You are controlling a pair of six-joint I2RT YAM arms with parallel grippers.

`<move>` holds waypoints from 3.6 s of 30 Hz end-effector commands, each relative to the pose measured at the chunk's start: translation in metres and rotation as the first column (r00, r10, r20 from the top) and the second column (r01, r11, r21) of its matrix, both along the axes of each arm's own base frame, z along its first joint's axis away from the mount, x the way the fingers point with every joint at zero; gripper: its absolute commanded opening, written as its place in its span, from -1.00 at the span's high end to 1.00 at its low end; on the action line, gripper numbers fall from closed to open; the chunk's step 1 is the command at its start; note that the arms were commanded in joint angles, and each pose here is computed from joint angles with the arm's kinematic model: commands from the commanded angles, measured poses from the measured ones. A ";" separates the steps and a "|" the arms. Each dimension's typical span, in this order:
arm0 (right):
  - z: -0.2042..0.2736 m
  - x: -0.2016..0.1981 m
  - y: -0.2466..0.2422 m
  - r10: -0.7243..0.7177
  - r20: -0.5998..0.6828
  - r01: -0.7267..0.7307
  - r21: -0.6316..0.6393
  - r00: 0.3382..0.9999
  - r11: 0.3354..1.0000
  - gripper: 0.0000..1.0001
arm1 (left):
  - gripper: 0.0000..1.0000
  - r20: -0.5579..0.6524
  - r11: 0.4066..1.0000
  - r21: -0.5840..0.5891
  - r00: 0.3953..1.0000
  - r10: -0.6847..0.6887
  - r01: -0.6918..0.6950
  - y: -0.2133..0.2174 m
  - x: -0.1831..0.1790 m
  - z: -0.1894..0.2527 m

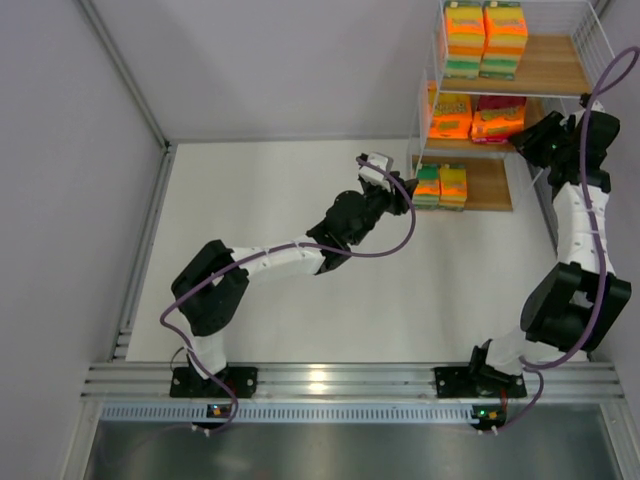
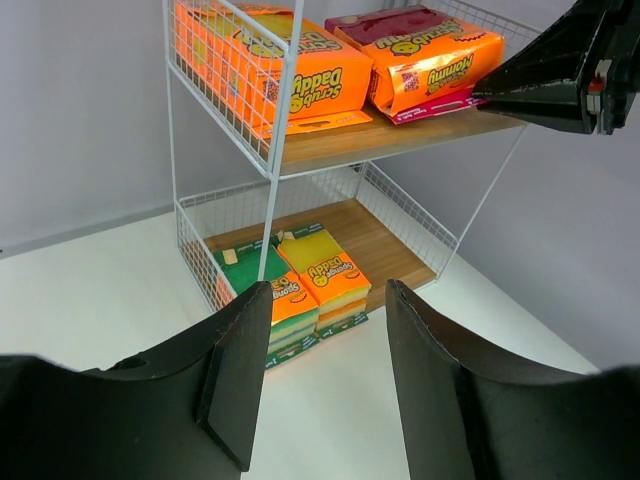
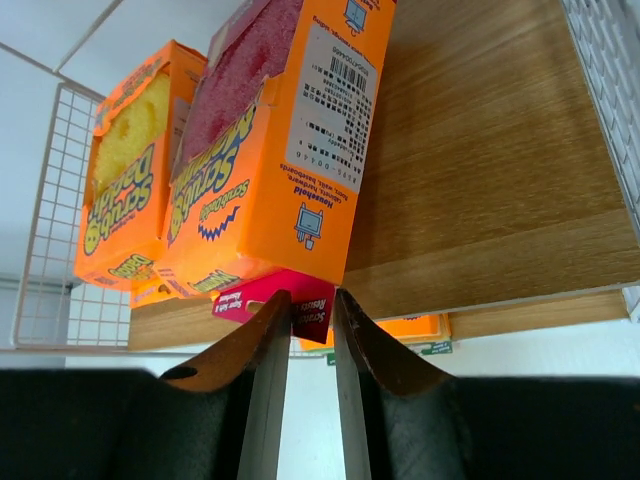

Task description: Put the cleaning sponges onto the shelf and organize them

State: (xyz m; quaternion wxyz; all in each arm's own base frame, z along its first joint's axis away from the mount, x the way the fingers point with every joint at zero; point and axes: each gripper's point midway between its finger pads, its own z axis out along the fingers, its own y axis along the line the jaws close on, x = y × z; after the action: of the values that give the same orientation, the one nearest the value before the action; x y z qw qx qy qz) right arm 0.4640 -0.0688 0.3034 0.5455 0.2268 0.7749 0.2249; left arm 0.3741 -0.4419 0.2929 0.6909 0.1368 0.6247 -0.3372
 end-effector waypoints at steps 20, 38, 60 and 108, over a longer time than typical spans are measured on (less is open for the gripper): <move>0.006 -0.031 0.005 -0.107 0.078 0.100 0.092 0.991 0.991 -0.24 | -0.11 0.064 0.996 -0.090 0.998 -0.015 0.021 0.009 -0.010 0.040; 0.007 -0.010 -0.003 -0.234 0.193 0.175 0.278 0.953 0.944 0.25 | -0.12 0.048 0.995 -0.091 0.998 0.036 -0.032 0.032 -0.004 0.037; 0.016 0.012 -0.007 -0.188 0.168 0.158 0.178 0.968 0.971 0.22 | -0.12 0.037 0.996 -0.084 0.998 0.042 -0.039 0.035 0.004 0.029; -0.043 -0.263 0.110 0.167 0.379 -0.076 -0.242 0.910 0.967 -0.99 | -0.81 -0.459 0.976 0.191 0.870 0.180 -0.101 0.286 -0.116 -0.053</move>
State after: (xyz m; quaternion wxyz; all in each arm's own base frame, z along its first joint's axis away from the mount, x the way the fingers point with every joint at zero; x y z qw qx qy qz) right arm 0.2056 0.0386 0.2465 0.6805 0.0791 0.6960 0.2152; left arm 0.2530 -0.1595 0.2336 0.5079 0.0558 0.8166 -0.2684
